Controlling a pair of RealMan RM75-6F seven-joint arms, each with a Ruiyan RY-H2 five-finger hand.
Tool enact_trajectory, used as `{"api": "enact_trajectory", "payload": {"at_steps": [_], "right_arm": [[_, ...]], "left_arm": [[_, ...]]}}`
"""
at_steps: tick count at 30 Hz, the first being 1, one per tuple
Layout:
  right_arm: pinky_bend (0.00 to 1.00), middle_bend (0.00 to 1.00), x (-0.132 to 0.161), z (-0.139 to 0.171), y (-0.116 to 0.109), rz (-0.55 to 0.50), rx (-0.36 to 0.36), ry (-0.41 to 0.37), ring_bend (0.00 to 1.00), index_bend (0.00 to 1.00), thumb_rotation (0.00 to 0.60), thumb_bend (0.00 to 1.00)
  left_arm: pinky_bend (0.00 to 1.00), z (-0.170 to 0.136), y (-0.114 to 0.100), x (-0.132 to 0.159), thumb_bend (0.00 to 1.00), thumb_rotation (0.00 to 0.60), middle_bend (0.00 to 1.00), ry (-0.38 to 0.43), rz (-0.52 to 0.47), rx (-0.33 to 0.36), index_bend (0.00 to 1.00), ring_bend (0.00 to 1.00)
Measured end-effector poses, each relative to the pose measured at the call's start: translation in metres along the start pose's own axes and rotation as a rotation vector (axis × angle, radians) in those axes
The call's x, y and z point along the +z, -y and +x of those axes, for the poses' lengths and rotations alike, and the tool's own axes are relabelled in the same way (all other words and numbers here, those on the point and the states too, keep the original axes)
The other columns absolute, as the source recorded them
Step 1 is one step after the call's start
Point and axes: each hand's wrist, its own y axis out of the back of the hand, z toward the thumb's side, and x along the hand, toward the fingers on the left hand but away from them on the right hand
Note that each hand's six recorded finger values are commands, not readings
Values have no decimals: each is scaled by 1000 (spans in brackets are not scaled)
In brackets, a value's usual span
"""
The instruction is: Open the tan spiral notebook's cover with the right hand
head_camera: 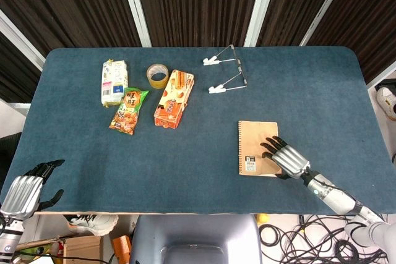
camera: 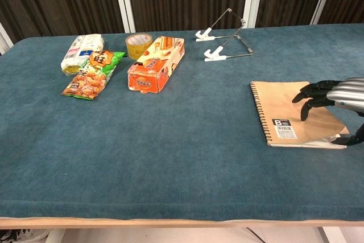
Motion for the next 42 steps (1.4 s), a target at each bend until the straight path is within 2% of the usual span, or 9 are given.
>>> {"api": "enact_trajectory", "payload": {"at_steps": [12,19,35,42], "right_arm": [[91,116,-2,-1,2,5,9,8,11,361,600,198],[95,163,-3,-5,1,10,-4,19,37,438,600,272],[198,277,2,-19,-13,19,-112,16,149,592,600,365],[206,285,6,-25,-20,20,-134,5,157,604,600,388]], "left_arm": [[472,-1,-1,0,323,600,277,1,2,6,215,249],[471,-2,-2,0,322,600,277,-2,1,10,215,249],[472,-4,-2,0,323,600,277,1,0,9,215,249],[471,-5,-3,0,322,600,277,4,-1,12,215,249]]}}
